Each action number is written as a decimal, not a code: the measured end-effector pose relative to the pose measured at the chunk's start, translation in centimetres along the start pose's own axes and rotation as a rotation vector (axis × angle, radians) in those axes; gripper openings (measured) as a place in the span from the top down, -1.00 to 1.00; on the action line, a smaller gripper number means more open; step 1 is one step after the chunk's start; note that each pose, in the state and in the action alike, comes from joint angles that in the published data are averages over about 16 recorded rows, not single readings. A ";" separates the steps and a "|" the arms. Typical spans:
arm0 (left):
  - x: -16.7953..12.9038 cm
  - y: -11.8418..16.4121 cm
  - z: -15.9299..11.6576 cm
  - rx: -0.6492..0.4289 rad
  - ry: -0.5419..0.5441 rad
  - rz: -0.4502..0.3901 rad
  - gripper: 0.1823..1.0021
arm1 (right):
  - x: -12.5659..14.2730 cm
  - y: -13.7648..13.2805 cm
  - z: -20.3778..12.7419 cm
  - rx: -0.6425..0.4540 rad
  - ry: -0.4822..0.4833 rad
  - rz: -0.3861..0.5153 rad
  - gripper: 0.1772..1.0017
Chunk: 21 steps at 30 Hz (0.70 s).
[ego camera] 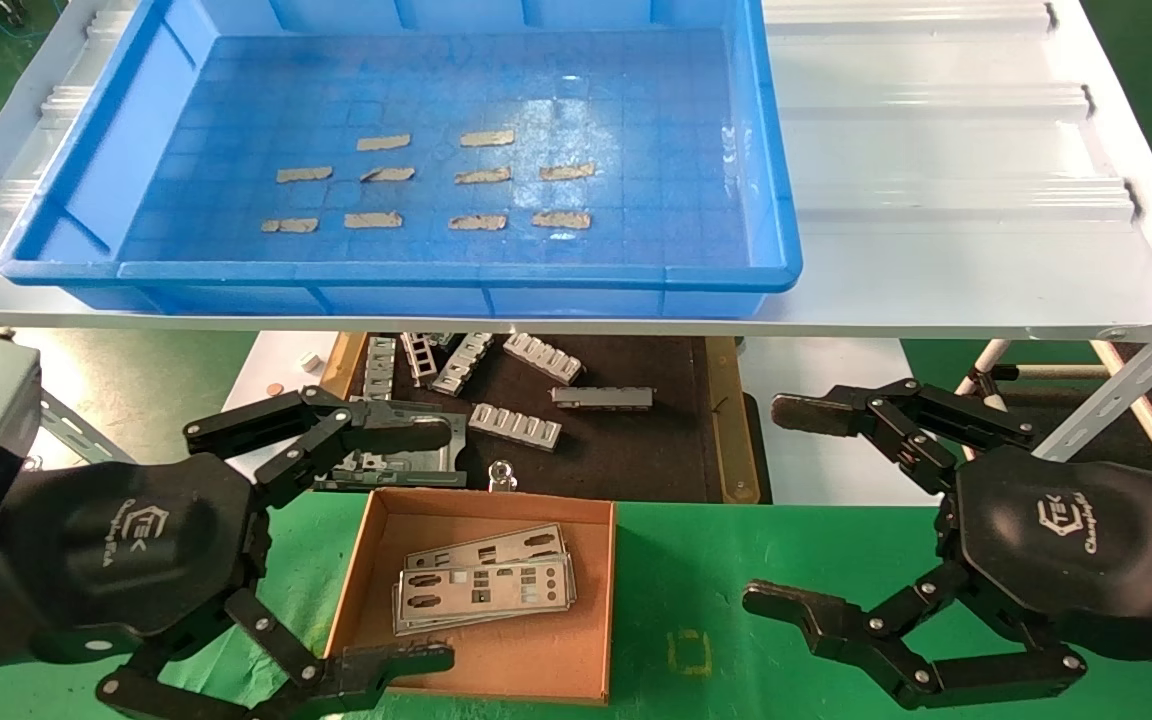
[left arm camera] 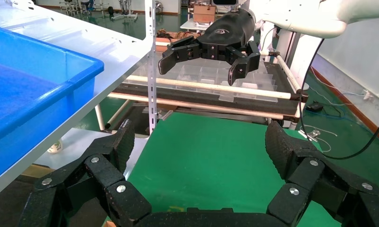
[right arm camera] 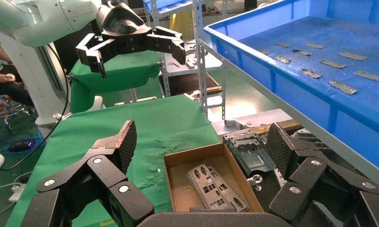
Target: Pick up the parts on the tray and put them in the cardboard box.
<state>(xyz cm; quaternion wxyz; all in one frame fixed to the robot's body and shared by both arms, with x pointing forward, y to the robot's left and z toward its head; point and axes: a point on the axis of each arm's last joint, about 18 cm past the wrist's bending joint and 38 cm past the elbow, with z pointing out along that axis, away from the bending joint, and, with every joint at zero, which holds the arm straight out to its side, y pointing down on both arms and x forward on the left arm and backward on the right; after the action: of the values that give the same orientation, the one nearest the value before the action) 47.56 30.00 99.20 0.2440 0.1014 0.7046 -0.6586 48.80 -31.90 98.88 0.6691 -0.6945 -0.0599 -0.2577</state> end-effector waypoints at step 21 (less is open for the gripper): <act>0.0 0.0 0.0 0.000 0.000 0.000 -1.00 | 0.0 0.0 0.0 0.000 0.000 0.000 -1.00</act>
<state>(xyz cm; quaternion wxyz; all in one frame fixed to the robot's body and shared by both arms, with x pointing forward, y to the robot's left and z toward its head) 47.56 30.00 99.20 0.2440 0.1014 0.7046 -0.6586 48.80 -31.90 98.88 0.6691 -0.6945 -0.0599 -0.2577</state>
